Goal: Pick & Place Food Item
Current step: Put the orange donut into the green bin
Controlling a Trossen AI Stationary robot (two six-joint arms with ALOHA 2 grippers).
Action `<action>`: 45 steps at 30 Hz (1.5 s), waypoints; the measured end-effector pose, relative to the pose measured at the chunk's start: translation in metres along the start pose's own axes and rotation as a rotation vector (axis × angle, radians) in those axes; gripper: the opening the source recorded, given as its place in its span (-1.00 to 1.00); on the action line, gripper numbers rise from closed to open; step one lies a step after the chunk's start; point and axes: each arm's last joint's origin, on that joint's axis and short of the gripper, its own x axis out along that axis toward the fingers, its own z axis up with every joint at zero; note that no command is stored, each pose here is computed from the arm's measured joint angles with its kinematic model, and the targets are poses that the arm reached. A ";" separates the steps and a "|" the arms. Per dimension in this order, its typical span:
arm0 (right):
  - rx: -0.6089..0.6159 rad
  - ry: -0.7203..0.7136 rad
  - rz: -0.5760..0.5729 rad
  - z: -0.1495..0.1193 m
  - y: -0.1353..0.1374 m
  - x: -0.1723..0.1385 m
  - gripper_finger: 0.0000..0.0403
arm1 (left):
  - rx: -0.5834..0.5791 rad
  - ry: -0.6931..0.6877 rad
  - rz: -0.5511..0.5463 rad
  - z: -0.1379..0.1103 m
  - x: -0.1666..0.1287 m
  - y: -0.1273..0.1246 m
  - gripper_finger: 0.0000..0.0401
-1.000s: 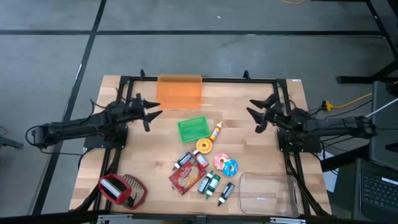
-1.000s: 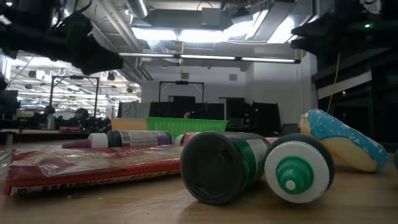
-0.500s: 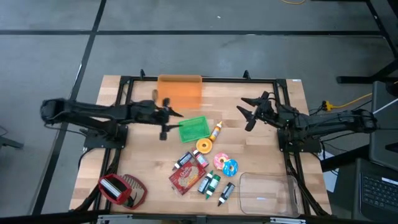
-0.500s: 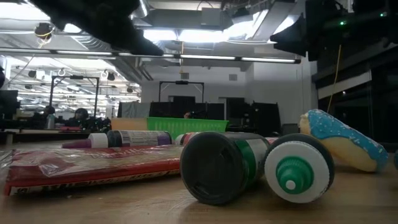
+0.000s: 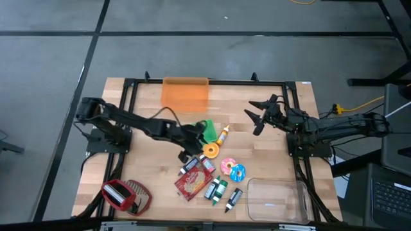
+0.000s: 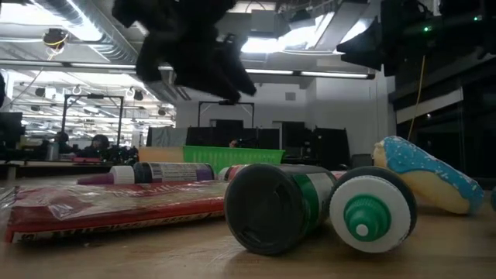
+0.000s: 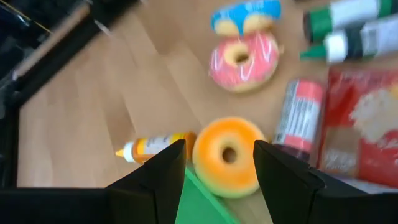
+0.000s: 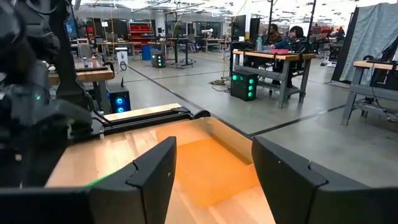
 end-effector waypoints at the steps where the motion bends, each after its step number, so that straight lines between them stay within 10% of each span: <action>1: 0.000 0.000 0.011 0.000 0.000 0.000 0.06 | 0.025 0.031 -0.009 0.001 0.005 -0.001 -0.08; 17: 0.010 -0.005 0.044 0.001 0.001 0.000 0.06 | 0.316 0.299 -0.094 -0.009 0.057 -0.017 -0.08; 45: 0.033 -0.008 0.045 0.001 0.001 0.000 0.06 | 0.355 0.260 -0.167 -0.015 0.081 -0.029 -0.08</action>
